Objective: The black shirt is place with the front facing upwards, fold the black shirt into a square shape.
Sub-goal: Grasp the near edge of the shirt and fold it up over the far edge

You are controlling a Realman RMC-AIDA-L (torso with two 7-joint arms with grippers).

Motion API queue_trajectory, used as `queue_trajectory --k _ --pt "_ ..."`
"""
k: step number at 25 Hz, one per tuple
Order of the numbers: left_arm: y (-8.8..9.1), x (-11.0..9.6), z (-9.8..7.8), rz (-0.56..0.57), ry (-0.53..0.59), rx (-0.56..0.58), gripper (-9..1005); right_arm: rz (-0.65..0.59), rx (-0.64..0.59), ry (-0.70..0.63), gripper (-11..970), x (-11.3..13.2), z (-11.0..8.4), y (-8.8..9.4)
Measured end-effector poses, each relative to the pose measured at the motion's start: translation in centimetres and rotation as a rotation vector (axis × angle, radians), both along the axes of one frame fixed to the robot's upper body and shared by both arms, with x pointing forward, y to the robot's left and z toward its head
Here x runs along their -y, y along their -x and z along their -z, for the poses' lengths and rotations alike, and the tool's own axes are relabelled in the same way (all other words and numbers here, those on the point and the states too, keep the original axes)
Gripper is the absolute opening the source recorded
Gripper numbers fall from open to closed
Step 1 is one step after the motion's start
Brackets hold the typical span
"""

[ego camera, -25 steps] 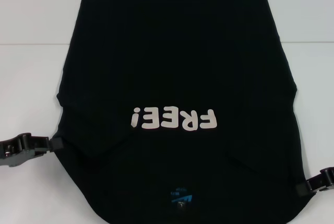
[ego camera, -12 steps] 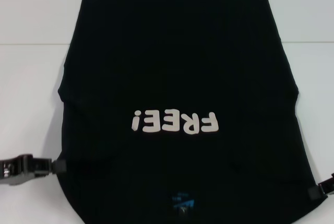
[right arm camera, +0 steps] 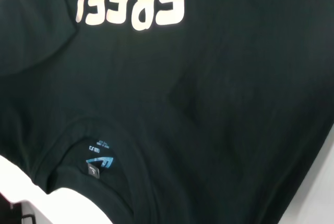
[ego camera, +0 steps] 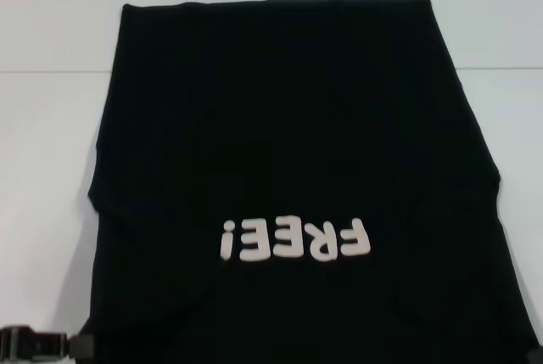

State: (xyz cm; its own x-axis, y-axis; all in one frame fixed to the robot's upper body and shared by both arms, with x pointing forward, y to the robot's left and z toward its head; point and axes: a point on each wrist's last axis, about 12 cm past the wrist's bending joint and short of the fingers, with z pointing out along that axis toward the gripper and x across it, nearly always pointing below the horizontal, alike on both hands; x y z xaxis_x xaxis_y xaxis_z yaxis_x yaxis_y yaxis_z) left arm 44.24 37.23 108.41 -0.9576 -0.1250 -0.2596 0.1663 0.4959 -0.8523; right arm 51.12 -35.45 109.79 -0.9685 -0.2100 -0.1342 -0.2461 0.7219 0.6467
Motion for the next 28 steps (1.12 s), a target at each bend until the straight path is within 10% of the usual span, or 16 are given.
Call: queue_trajectory --k 7,17,28 --pt "-1.1 0.2 -0.7 -0.008 0.053 0.068 26 0.054 0.080 -0.090 66 0.3 -0.5 -0.3" --pt "-9.6 2.5 -3.9 -0.175 0.181 0.228 27 0.263 0.410 -0.356 66 -1.2 -5.5 -5.9" --pt "-18.5 6.2 -3.7 -0.487 -0.032 0.350 27 0.549 0.694 -0.128 66 -3.8 -5.8 -14.3"
